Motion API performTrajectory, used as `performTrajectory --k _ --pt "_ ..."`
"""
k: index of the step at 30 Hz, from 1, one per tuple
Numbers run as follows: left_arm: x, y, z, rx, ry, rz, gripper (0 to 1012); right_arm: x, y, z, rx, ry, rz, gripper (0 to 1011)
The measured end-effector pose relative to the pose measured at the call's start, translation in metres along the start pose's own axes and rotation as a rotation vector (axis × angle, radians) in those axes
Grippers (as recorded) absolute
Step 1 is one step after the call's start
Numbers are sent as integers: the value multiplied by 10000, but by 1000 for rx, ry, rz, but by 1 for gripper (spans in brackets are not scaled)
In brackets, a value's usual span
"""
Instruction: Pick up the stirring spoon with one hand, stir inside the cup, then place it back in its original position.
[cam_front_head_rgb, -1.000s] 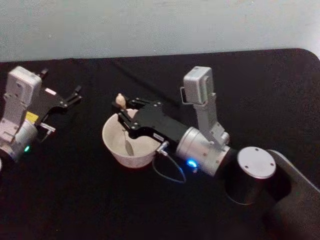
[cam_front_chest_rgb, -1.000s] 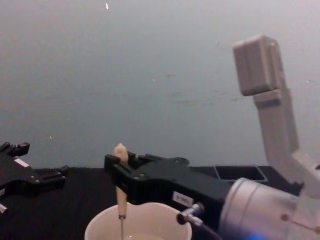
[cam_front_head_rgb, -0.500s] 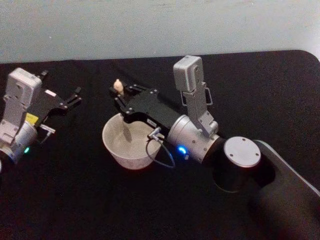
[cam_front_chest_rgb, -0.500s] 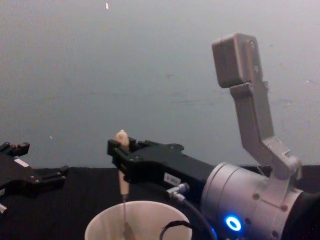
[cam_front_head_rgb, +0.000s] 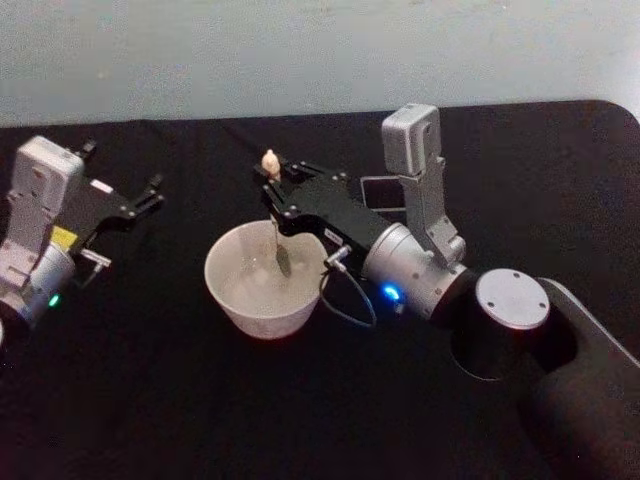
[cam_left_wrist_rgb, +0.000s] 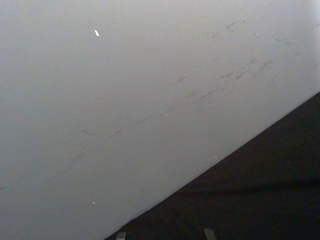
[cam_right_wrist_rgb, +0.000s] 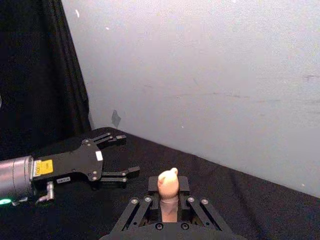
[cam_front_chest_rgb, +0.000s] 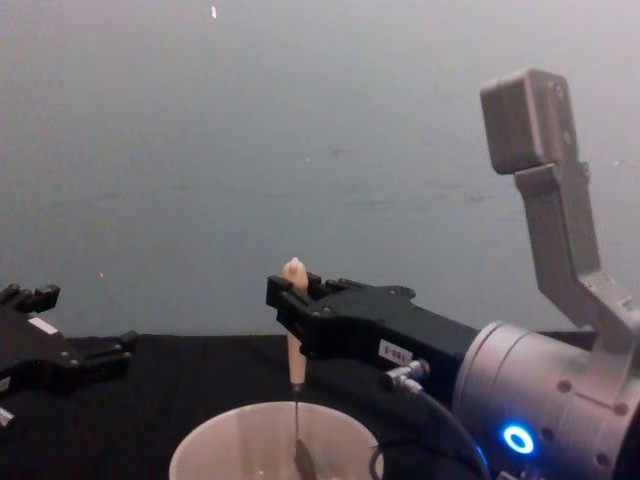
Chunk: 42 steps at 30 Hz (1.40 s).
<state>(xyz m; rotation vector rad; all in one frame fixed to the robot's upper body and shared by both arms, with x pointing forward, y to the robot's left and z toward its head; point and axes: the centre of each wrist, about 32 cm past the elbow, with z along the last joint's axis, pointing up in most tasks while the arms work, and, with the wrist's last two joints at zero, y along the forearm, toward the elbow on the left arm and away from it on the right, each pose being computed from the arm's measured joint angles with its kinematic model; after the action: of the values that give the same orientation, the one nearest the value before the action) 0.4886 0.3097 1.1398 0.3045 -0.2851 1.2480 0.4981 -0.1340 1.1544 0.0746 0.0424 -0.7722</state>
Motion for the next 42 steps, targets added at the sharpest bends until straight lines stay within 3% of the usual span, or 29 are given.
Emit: performTrajectory --k 15,24,33,42 --pt "0 0 0 0 0 0 1001 -37 -44 75 14 18 14 223" --pt "0 0 0 0 0 0 1001 -32 -148 380 102 22 20 223" --pt "0 0 0 0 0 0 1001 3 -360 769 209 -6 -47 223" --pt "0 0 0 0 0 0 1001 88 -631 954 227 -36 -135 223"
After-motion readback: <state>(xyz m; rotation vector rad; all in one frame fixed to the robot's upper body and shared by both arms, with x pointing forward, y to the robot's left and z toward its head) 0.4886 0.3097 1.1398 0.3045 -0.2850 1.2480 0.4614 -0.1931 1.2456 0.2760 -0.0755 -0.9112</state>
